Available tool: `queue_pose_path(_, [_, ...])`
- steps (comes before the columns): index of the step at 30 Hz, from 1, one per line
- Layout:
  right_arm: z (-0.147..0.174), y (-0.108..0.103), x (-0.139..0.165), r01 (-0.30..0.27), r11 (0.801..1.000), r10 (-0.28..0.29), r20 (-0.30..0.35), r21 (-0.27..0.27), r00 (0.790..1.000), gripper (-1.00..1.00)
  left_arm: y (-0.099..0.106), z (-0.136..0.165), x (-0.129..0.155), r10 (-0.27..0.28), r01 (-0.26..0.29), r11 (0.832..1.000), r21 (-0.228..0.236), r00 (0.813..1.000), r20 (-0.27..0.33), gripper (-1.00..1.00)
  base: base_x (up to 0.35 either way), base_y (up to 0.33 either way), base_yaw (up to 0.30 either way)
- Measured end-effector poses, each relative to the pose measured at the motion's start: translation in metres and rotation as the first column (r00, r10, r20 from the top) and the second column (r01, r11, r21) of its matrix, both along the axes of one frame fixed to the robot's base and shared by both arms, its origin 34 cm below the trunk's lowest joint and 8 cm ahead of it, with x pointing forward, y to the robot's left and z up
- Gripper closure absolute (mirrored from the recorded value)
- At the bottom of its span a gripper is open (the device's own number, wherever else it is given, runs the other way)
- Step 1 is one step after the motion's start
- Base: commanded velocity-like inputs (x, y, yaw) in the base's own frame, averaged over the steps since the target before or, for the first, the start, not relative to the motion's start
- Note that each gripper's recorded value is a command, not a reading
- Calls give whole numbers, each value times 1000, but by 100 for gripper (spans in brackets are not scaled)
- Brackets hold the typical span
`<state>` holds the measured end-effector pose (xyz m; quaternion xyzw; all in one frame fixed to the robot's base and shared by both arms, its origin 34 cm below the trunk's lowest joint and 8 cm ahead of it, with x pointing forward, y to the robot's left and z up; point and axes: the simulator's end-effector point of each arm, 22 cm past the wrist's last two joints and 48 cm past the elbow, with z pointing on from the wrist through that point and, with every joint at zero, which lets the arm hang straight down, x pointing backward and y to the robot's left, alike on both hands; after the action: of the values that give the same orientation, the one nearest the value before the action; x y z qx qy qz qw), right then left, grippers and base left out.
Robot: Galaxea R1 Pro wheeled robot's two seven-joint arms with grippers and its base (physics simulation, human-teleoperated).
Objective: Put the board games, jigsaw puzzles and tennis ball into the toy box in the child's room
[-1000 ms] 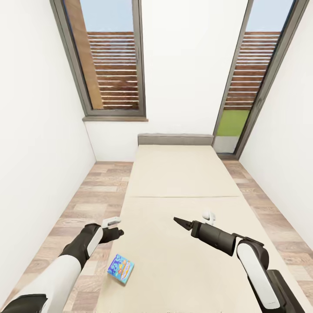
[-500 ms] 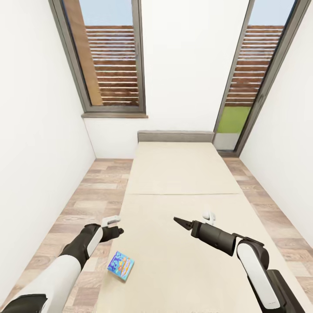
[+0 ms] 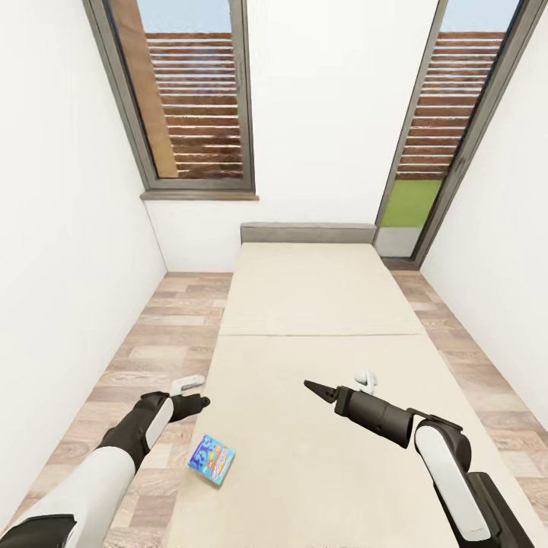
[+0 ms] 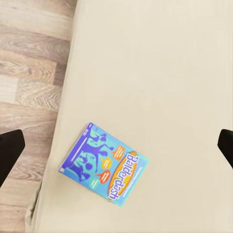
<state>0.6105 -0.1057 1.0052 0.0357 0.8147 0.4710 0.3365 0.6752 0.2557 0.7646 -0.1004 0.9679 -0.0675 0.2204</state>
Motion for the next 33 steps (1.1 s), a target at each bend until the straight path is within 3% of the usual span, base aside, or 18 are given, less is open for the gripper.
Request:
queue_pose_path(14, [-11,-3,1,6,1000,-6,-23,1,1000,-100,5,-4,9,11,-11,1000,13,999,40,-100,0,0,11])
queue_pose_path(24, [-19,-2,1,7,1000,-7,-39,1,999,-100,-4,-9,15,-30,27,999,42,997,77,-100,0,0,70])
queue_pose_path(33, [-27,-3,1,7,1000,-7,-54,-2,999,-100,-7,-17,13,-37,33,998,44,997,72,-100,0,0,76])
